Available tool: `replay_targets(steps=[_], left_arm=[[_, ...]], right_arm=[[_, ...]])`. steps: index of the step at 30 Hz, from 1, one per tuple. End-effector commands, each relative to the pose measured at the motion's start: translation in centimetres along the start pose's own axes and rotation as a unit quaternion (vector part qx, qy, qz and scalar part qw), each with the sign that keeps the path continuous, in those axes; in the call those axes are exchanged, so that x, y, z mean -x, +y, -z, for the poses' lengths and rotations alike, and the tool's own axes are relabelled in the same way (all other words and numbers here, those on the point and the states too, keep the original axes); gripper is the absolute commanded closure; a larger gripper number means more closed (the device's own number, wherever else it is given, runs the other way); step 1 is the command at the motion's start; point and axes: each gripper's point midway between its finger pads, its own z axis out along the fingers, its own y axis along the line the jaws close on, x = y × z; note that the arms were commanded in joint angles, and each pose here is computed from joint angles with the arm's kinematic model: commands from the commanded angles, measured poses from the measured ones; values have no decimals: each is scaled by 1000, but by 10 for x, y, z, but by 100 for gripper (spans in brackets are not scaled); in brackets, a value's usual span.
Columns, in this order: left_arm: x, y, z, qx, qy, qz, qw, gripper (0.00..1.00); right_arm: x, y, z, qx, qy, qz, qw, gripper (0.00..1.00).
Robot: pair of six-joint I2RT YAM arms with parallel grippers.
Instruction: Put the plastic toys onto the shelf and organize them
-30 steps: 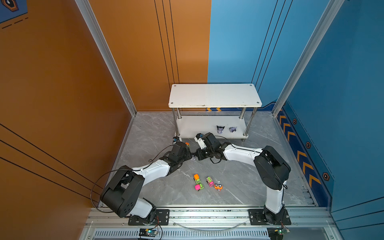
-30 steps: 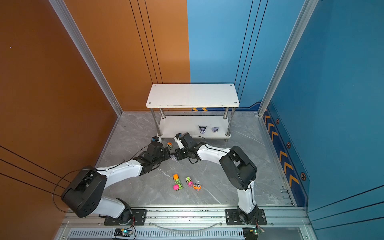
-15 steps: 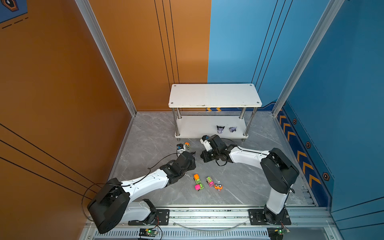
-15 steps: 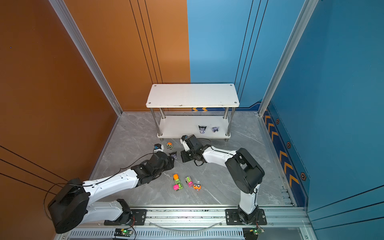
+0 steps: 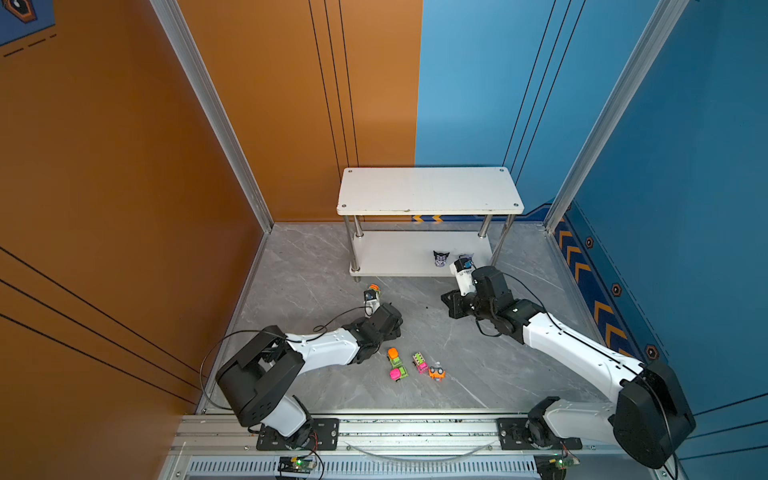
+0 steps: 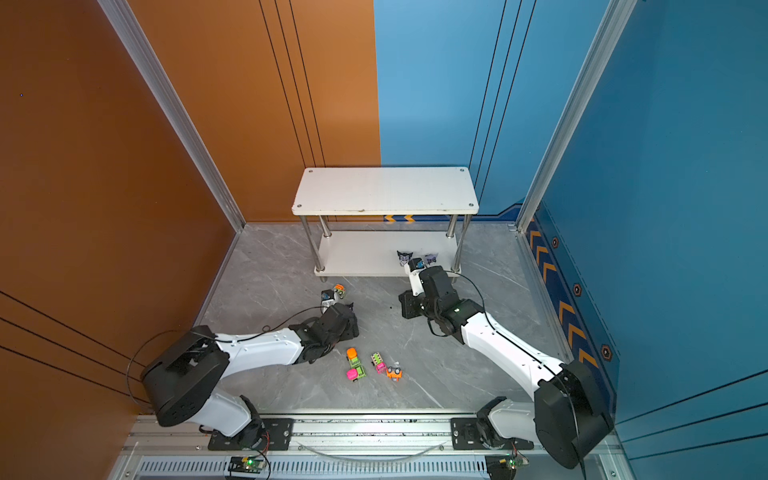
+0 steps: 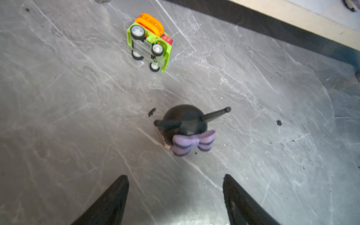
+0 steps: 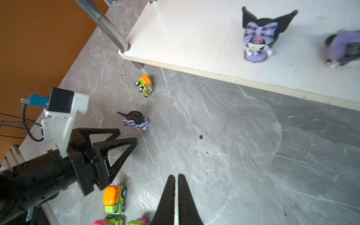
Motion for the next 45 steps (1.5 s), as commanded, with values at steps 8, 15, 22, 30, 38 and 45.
replay_targets(steps=[8, 15, 22, 30, 38, 45], left_arm=[[19, -7, -24, -1, -25, 3, 1000, 40], [26, -6, -32, -10, -20, -3, 1000, 47], [25, -8, -42, -23, -9, -8, 1000, 50], [30, -14, -47, -39, -2, -21, 999, 62], [38, -27, -40, -68, -3, -43, 997, 76], [69, -57, -4, -109, -25, -118, 987, 76]], right_arm=[[-10, -11, 8, -14, 14, -5, 1000, 91], [-14, -10, -1, -5, 25, -12, 1000, 90], [-13, -6, -4, 5, 29, -16, 999, 90], [-13, -4, -4, 11, 28, -16, 999, 90], [-16, -6, -4, 9, 30, -15, 999, 90], [-14, -8, 0, 4, 20, -11, 1000, 91]])
